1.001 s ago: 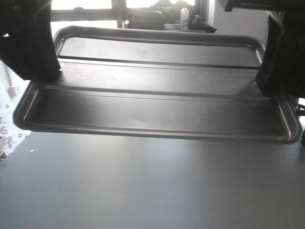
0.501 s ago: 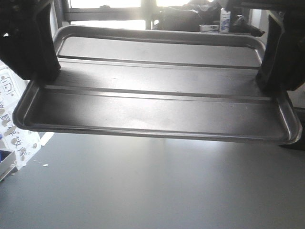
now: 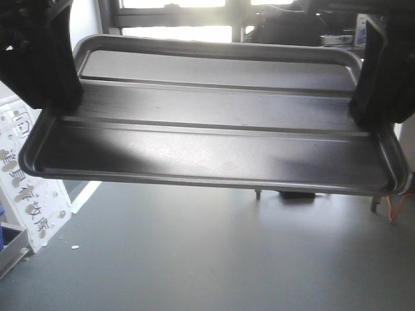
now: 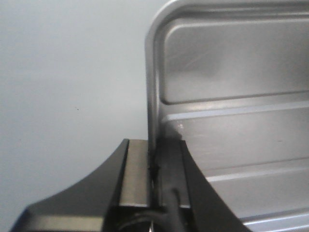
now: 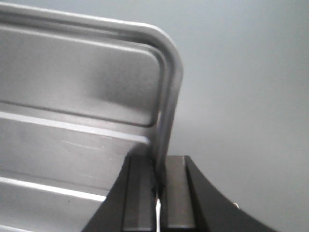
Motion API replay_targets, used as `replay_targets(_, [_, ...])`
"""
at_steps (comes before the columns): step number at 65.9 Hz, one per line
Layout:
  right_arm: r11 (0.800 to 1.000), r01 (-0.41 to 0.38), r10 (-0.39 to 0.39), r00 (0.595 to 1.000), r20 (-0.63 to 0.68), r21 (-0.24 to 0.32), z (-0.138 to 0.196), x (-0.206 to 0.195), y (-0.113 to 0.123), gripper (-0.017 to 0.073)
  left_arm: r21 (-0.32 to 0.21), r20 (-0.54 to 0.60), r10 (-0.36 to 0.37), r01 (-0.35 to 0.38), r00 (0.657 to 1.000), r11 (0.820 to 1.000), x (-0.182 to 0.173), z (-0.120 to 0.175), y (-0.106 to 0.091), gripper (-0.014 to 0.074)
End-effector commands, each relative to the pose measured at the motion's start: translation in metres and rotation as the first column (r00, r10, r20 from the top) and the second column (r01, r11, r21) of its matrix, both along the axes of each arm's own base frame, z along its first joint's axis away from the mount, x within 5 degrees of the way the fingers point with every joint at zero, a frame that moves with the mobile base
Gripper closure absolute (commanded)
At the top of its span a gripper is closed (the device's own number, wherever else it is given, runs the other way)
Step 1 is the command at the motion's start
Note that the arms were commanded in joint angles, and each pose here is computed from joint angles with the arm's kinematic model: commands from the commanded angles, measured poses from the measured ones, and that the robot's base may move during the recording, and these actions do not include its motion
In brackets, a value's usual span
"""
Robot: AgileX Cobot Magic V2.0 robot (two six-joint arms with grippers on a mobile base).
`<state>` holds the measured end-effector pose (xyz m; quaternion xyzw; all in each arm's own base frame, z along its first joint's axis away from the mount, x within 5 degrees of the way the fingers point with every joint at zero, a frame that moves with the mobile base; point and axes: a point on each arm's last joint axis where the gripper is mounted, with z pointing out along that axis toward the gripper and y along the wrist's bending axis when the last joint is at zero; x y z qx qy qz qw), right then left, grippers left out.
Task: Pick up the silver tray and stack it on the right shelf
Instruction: 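Hold the tray level with both grippers while the base drives to another shelf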
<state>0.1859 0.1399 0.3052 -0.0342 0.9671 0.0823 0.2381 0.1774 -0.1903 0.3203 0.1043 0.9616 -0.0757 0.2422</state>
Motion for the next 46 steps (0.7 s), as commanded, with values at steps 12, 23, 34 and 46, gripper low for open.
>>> replay_targets(12, [0.999, -0.04, 0.037, 0.995, 0.097, 0.031, 0.0162, 0.0012, 0.0001, 0.0503, -0.047, 0.079, -0.03, 0.034, 0.996, 0.998, -0.0017, 0.0193, 0.0006, 0.0688])
replay_targets(23, [0.999, -0.04, 0.037, 0.995, 0.097, 0.031, 0.0162, 0.0012, 0.0001, 0.0503, -0.047, 0.079, -0.03, 0.034, 0.996, 0.998, -0.0017, 0.0193, 0.0006, 0.0688])
replay_targets(34, [0.999, -0.04, 0.037, 0.995, 0.096, 0.031, 0.0161, 0.0011, 0.0001, 0.0503, -0.047, 0.079, -0.03, 0.034, 0.996, 0.998, -0.0017, 0.0193, 0.0006, 0.0688])
replay_targets(46, [0.999, -0.04, 0.037, 0.995, 0.096, 0.031, 0.0161, 0.0011, 0.0001, 0.0503, -0.047, 0.079, -0.03, 0.034, 0.996, 0.998, -0.0017, 0.0193, 0.0006, 0.0688])
